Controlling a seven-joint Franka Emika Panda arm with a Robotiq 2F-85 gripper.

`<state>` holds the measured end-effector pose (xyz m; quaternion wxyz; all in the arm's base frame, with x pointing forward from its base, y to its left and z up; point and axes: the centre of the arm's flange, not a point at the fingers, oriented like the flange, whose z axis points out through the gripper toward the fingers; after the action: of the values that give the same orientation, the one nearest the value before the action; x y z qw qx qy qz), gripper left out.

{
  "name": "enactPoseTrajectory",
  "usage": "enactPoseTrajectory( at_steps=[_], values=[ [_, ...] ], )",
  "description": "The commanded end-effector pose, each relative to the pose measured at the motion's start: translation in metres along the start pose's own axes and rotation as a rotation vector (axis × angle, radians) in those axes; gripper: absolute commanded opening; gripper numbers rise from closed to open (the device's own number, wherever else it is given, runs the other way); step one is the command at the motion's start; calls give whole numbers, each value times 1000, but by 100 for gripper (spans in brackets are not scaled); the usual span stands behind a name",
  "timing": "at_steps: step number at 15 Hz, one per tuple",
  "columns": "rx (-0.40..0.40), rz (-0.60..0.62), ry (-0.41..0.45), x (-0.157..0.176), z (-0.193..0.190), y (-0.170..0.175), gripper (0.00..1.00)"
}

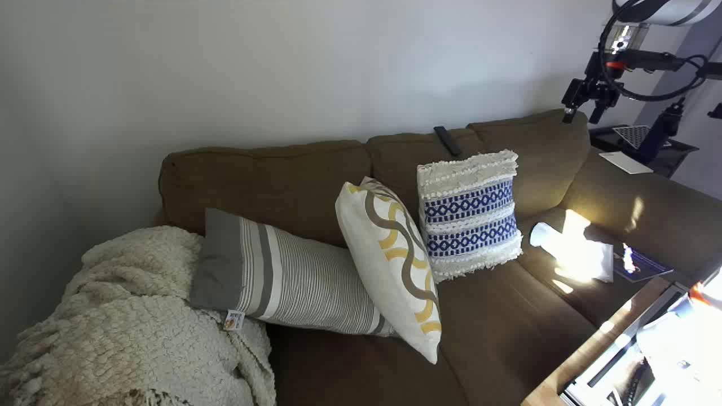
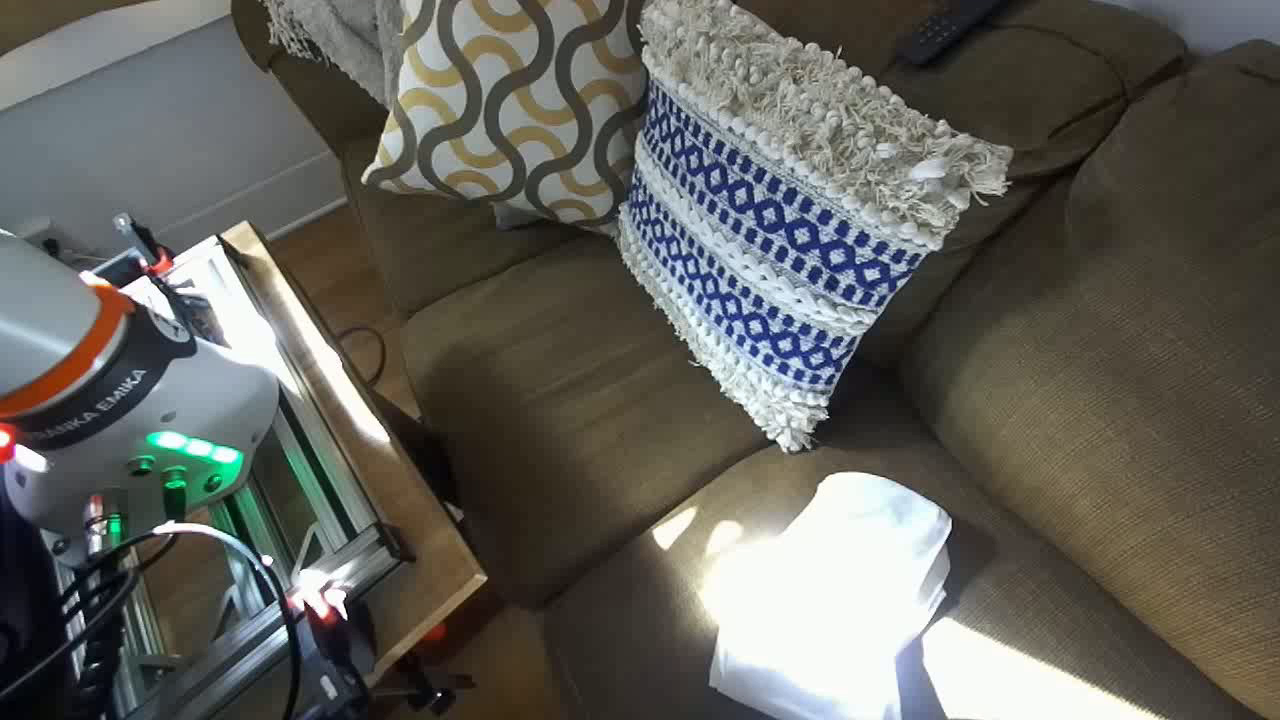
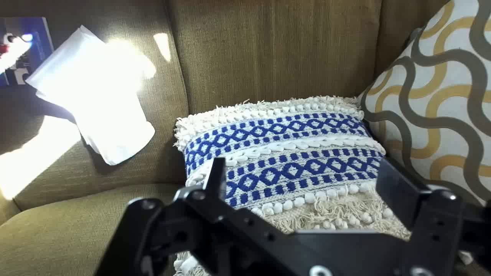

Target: Fold the white cloth in half, pick up the white cloth and put it on top of the far right throw pillow

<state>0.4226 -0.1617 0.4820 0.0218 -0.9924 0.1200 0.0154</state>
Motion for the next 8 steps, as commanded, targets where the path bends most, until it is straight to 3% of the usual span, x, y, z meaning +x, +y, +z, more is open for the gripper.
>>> enactPoseTrajectory(
  at_steps=[1, 8],
  values=[
    [0, 1, 0, 0, 0, 1, 100],
    [22, 41, -15, 9, 9, 10, 100]
  ],
)
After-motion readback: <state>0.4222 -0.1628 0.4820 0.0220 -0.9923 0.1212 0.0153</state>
